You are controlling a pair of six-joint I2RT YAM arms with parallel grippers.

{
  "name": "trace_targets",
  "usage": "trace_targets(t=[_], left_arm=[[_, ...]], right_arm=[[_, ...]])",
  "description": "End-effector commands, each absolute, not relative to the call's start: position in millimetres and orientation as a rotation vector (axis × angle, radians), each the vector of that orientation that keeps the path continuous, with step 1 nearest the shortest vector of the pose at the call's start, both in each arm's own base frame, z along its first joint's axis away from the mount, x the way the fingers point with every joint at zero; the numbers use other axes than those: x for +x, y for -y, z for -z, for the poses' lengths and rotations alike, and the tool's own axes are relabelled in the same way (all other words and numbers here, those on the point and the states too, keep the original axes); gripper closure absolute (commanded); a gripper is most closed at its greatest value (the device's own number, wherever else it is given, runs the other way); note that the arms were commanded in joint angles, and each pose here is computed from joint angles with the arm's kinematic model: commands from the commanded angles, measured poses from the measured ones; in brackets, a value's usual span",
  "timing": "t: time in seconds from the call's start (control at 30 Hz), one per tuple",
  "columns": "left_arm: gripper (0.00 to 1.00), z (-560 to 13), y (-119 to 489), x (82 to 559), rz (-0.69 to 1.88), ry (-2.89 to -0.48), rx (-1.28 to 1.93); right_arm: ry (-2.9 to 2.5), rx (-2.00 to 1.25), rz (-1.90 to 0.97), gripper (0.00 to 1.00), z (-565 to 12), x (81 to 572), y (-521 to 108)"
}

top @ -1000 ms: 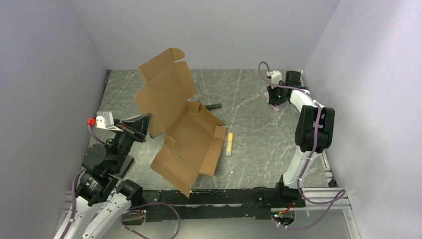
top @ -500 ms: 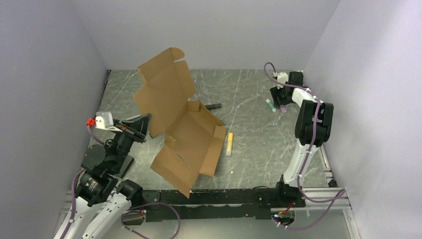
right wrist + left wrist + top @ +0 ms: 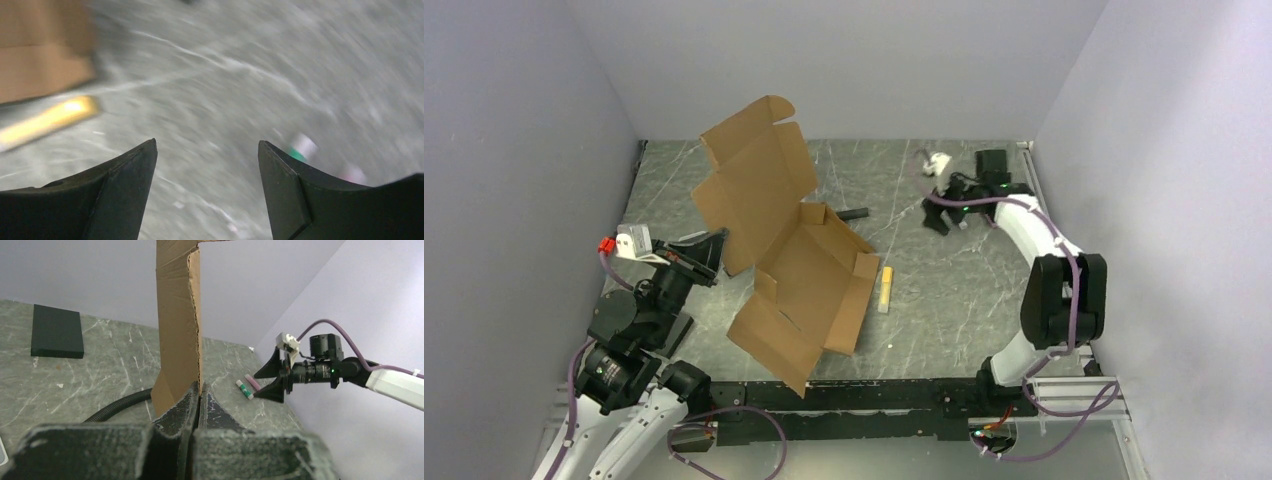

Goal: Fold the paper box

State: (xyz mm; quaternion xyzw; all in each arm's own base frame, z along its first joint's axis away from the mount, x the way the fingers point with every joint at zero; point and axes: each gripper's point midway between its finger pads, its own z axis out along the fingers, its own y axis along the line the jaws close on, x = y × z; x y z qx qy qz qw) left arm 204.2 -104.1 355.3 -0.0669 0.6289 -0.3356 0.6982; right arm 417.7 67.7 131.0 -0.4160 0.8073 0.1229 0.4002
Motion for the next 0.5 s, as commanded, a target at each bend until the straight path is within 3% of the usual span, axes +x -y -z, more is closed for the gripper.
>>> trace_targets(t=[0.0, 0.17, 0.37, 0.47], left_arm=[[1.00, -363, 107, 207, 0.791, -1.365, -0.175], [1.00, -362, 106, 220, 0.813, -1.307, -0.252], [1.00, -394, 96, 237, 0.788, -1.165, -0.323], [1.00, -417, 91, 246, 0.760, -1.095, -0.349]], right_arm=[[-1.872, -1.292, -0.780, 0.22, -124, 339, -167], [-2.060, -0.859, -1.269, 0.22, -119, 313, -215], [-2.087, -0.456, -1.516, 0.02, -125, 295, -225], [-2.075, -0.357, -1.589, 0.01, -138, 296, -229]])
